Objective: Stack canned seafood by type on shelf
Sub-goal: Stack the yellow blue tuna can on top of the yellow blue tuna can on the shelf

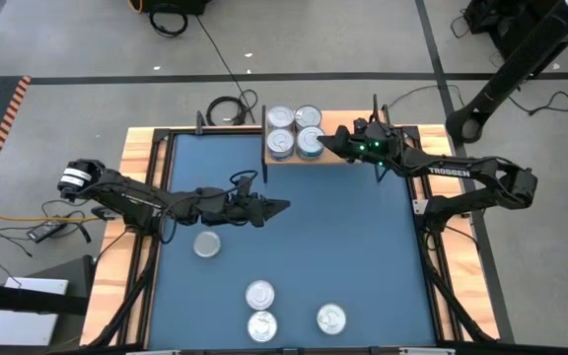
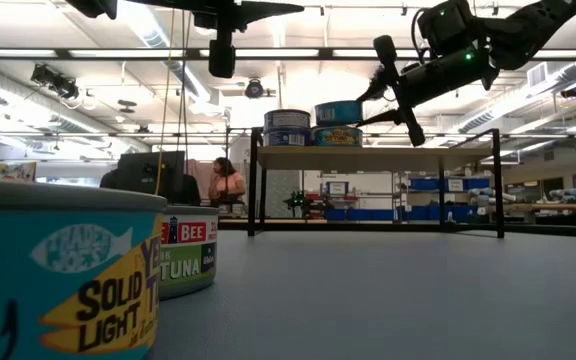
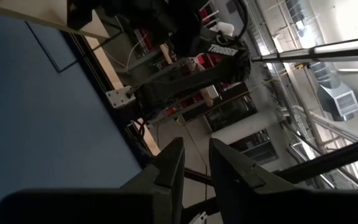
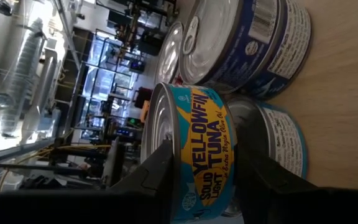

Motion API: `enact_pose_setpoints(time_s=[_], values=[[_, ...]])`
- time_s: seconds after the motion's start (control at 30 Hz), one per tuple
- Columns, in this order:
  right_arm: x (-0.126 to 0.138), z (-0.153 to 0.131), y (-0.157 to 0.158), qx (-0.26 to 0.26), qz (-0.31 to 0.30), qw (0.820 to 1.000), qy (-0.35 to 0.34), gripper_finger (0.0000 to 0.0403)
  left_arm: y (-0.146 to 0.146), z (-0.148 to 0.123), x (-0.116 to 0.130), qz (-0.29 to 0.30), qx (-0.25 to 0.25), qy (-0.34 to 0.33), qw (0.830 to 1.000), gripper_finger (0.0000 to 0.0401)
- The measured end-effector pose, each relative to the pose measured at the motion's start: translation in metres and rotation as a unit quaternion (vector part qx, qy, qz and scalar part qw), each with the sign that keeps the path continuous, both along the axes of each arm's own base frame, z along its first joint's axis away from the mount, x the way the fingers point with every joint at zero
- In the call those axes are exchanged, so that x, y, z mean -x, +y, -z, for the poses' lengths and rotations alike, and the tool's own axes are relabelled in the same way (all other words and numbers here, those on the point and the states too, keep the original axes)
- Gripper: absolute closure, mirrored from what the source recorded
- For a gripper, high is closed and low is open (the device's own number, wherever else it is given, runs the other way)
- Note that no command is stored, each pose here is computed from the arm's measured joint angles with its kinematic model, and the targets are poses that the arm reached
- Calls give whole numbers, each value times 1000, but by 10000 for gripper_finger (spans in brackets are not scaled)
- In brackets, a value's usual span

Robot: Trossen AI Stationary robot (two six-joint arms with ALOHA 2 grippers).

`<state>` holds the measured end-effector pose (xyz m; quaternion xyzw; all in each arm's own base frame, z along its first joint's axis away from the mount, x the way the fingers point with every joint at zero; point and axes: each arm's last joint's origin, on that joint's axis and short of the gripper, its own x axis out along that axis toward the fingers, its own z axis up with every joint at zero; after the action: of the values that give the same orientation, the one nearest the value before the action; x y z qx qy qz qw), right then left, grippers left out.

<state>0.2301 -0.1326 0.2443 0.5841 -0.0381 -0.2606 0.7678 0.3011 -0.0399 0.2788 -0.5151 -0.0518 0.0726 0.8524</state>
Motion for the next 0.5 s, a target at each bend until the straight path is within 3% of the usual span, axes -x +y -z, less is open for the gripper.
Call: enact_pose_setpoints(time_s=[0.5], values=[[2, 3, -2, -9, 0, 1000, 17, 279, 0, 0, 0, -3, -1, 0, 1000, 323]])
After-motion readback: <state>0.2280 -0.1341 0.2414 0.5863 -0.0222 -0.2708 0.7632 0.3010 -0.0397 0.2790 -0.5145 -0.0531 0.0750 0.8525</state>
